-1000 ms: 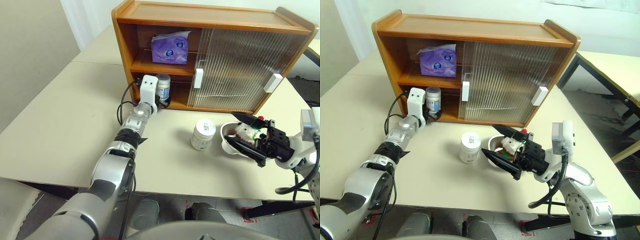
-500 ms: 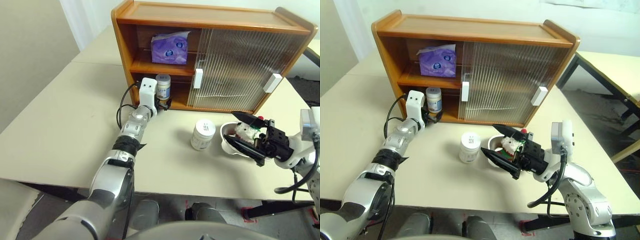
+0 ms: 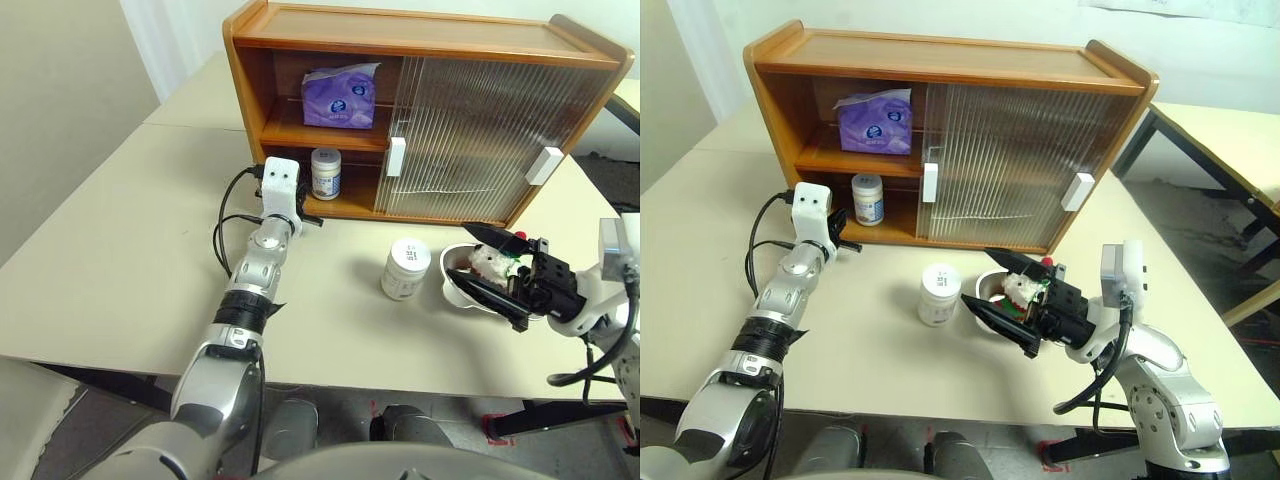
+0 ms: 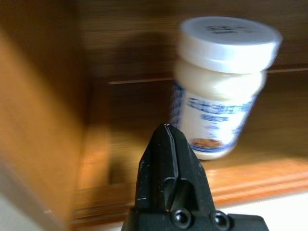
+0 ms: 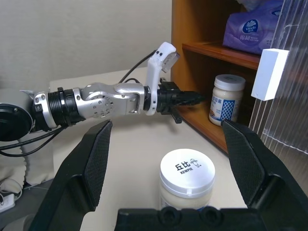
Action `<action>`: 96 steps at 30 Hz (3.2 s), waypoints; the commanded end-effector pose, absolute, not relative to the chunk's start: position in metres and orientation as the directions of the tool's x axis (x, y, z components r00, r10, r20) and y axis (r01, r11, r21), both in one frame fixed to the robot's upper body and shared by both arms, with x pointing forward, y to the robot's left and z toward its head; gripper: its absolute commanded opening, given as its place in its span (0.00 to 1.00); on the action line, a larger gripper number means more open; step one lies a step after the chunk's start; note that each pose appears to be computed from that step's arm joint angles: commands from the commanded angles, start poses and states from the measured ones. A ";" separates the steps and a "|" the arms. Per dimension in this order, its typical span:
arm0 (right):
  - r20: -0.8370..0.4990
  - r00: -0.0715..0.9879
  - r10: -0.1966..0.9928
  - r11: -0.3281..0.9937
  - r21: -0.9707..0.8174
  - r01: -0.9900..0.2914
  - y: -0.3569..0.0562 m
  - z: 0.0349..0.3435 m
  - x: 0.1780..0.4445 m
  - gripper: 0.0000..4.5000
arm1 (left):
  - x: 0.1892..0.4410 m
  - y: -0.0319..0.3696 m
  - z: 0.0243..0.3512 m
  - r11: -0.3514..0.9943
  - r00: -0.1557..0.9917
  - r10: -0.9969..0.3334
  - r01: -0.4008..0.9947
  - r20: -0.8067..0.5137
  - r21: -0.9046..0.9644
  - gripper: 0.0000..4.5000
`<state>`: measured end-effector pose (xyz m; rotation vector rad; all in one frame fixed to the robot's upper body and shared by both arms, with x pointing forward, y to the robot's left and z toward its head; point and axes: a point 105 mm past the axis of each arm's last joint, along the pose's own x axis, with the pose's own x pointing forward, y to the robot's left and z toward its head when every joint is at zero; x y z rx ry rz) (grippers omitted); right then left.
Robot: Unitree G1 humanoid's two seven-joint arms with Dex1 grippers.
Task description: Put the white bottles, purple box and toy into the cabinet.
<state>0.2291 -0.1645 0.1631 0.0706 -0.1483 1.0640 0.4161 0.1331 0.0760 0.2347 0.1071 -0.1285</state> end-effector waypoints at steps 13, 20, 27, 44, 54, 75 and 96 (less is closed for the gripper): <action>0.137 0.478 0.868 0.485 -0.024 -0.874 -0.165 0.163 0.228 1.00 | 0.435 0.114 0.076 0.969 0.982 -0.135 0.159 -0.132 0.190 0.00; 0.137 0.483 0.865 0.491 -0.025 -0.871 -0.165 0.163 0.228 1.00 | 0.439 0.115 0.077 0.968 0.982 -0.135 0.158 -0.128 0.193 0.00; 0.140 0.484 0.864 0.493 -0.029 -0.870 -0.165 0.164 0.228 1.00 | 0.440 0.115 0.077 0.969 0.983 -0.130 0.153 -0.127 0.193 0.00; 0.138 0.488 0.862 0.497 -0.032 -0.867 -0.166 0.163 0.226 1.00 | 0.444 0.096 0.075 0.960 0.964 -0.210 0.235 -0.162 0.153 0.00; 0.133 0.490 0.862 0.497 -0.031 -0.867 -0.167 0.164 0.225 1.00 | 0.447 0.088 0.077 0.950 0.954 -0.248 0.273 -0.168 0.150 0.00; 0.128 0.504 0.854 0.512 -0.036 -0.858 -0.168 0.166 0.224 1.00 | 0.442 0.063 0.074 0.897 0.897 -0.394 0.423 -0.203 0.128 0.00; 0.125 0.490 0.862 0.498 -0.039 -0.866 -0.173 0.165 0.225 1.00 | 0.387 0.100 0.080 0.722 0.716 -0.691 0.677 -0.096 -0.142 0.27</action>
